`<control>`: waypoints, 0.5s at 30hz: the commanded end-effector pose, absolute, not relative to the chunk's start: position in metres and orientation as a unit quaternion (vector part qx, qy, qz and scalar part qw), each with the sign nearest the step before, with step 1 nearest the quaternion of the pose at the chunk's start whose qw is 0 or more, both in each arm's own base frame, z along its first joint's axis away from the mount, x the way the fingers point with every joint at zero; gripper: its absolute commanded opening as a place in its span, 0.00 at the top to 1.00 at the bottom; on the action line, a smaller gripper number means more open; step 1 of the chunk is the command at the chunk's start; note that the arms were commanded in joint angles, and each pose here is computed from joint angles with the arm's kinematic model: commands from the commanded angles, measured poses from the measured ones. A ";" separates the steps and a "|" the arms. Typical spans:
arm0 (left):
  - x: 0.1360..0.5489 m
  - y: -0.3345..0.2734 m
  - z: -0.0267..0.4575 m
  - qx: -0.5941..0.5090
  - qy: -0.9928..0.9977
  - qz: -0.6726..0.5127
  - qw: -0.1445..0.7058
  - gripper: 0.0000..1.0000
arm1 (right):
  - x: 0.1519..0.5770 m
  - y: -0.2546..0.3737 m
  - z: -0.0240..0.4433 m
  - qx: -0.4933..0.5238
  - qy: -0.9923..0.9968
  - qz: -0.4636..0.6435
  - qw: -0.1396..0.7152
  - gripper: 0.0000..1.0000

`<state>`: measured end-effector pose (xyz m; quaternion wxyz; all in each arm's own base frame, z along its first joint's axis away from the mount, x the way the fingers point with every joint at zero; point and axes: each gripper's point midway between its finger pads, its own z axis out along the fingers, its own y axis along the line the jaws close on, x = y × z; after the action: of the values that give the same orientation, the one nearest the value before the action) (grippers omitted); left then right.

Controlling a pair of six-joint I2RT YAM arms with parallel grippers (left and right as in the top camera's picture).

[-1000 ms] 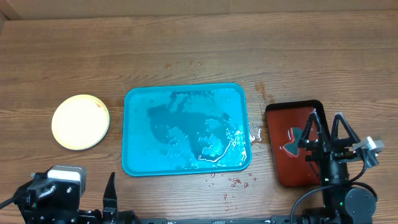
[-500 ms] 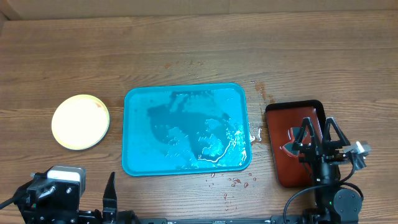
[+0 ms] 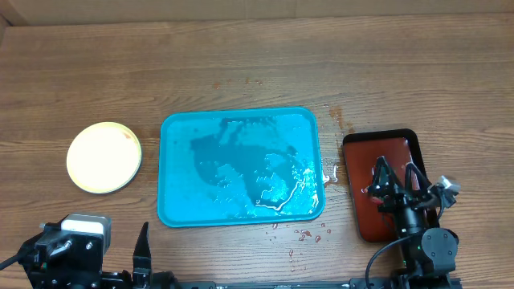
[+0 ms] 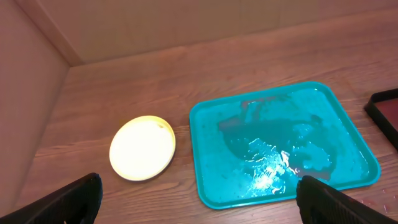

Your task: Clean dirty plates on tray and stack at the side

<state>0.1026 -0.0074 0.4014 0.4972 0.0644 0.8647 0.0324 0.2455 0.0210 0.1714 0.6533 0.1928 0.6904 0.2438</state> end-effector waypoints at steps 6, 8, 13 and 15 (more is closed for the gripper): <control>0.101 -0.010 0.404 0.074 0.861 0.031 0.503 0.00 | 0.245 0.024 0.170 0.172 0.695 0.238 0.657 0.00; 0.101 -0.010 0.404 0.074 0.861 0.031 0.503 0.00 | 0.245 0.024 0.170 0.172 0.695 0.238 0.657 0.00; 0.101 -0.010 0.404 0.074 0.861 0.031 0.503 0.00 | 0.245 0.024 0.169 0.172 0.695 0.238 0.656 0.00; 0.101 -0.010 0.404 0.074 0.861 0.031 0.503 0.00 | 0.245 0.024 0.170 0.172 0.695 0.238 0.657 0.00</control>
<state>0.1026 -0.0074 0.4014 0.4972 0.0644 0.8647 0.0324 0.2452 0.0242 0.1713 0.6549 0.1753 0.6952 0.2391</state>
